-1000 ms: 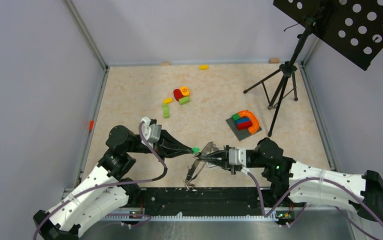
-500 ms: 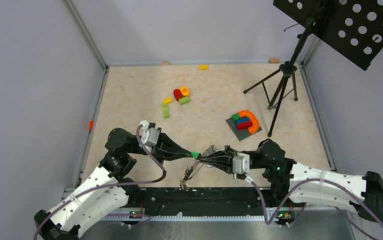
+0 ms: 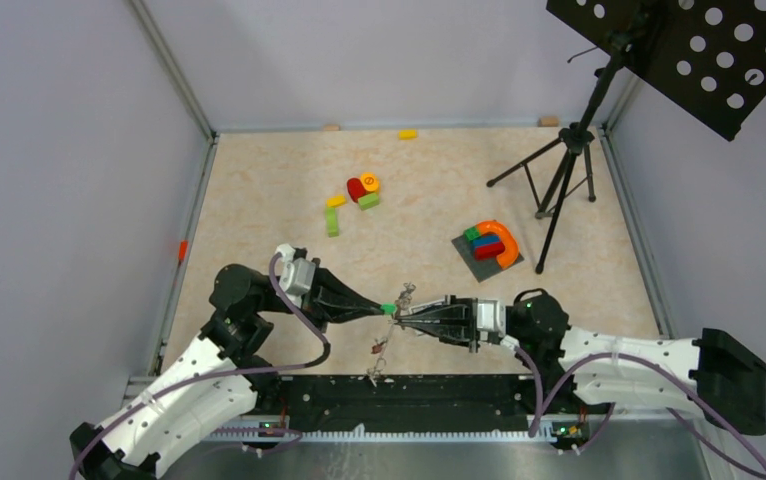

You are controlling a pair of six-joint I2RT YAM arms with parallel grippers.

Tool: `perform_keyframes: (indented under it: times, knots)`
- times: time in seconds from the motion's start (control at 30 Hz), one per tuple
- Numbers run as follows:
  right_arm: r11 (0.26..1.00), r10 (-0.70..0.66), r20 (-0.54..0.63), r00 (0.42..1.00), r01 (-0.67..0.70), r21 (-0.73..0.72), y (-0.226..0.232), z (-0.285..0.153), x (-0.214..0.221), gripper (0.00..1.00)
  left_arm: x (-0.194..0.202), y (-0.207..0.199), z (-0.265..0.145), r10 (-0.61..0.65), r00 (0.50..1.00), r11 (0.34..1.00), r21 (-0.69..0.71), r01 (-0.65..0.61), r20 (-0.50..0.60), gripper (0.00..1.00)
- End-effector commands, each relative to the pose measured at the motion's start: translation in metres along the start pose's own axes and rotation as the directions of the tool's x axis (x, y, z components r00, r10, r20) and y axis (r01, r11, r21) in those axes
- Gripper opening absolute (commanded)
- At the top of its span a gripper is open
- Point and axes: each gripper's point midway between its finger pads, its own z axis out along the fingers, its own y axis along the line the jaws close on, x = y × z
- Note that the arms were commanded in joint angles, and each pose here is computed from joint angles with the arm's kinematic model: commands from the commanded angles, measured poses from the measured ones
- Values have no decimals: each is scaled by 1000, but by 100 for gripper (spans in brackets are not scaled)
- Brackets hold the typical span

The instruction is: Remove the keys from the keyring

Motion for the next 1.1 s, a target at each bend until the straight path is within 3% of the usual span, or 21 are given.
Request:
perform_keyframes:
  times: [0.0,0.7,1.07]
  knots:
    - [998,-12,213,977,-1,64,-11,3,-50,0,-11,0,0,39,998,999,-13,-38,45,0]
    - [993,-7,240,971,-21,114,-18,-1,-55,0,-8,1,-1,25,998,999,-30,-24,51,0]
    - [998,-31,199,980,20,56,-7,-6,-54,0,-17,20,-7,60,996,983,-177,-49,60,0]
